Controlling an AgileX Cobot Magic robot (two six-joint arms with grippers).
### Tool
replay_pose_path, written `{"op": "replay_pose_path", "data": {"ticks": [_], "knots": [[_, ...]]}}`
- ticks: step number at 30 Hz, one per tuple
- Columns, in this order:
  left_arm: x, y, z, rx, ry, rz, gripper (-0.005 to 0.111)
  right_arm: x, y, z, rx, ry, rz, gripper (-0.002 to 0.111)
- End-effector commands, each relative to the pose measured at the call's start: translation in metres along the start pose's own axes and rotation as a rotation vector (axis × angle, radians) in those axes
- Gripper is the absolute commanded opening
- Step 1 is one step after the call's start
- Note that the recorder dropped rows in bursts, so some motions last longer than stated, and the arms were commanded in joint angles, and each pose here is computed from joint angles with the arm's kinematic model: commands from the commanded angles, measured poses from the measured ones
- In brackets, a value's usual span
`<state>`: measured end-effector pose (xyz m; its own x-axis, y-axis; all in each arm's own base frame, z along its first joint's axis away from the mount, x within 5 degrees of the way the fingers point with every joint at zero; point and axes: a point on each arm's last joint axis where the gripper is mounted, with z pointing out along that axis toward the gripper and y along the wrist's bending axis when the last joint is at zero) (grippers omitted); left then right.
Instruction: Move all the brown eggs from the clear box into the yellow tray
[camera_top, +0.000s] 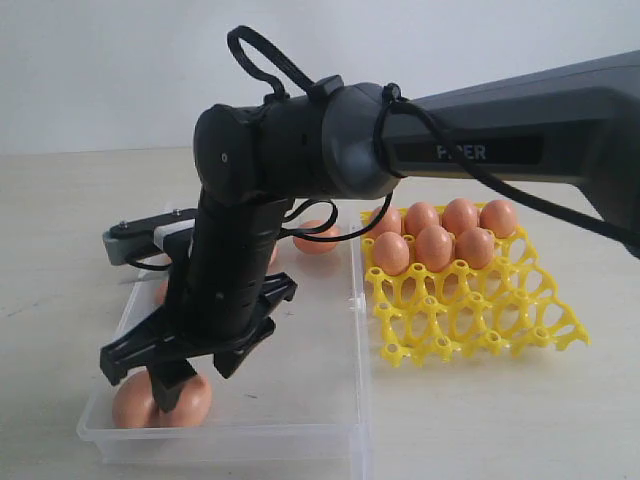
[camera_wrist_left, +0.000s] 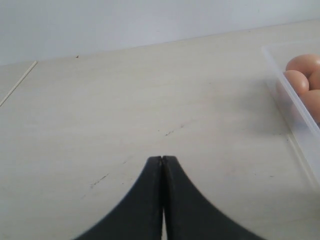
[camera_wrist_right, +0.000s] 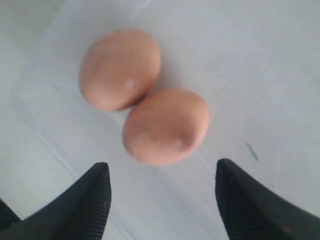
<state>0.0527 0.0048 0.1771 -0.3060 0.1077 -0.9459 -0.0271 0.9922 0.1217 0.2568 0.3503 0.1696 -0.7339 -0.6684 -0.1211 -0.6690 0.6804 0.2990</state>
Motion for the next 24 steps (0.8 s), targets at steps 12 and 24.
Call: {"op": "replay_pose_path", "data": {"ticks": [12, 24], "knots": [[-0.002, 0.000, -0.001, -0.003, -0.016, -0.007, 0.000, -0.014, -0.007, 0.018, -0.084, -0.041, 0.158, 0.059], [-0.002, 0.000, -0.001, -0.003, -0.016, -0.007, 0.000, -0.017, -0.015, 0.019, -0.071, -0.055, 0.189, 0.059]]}}
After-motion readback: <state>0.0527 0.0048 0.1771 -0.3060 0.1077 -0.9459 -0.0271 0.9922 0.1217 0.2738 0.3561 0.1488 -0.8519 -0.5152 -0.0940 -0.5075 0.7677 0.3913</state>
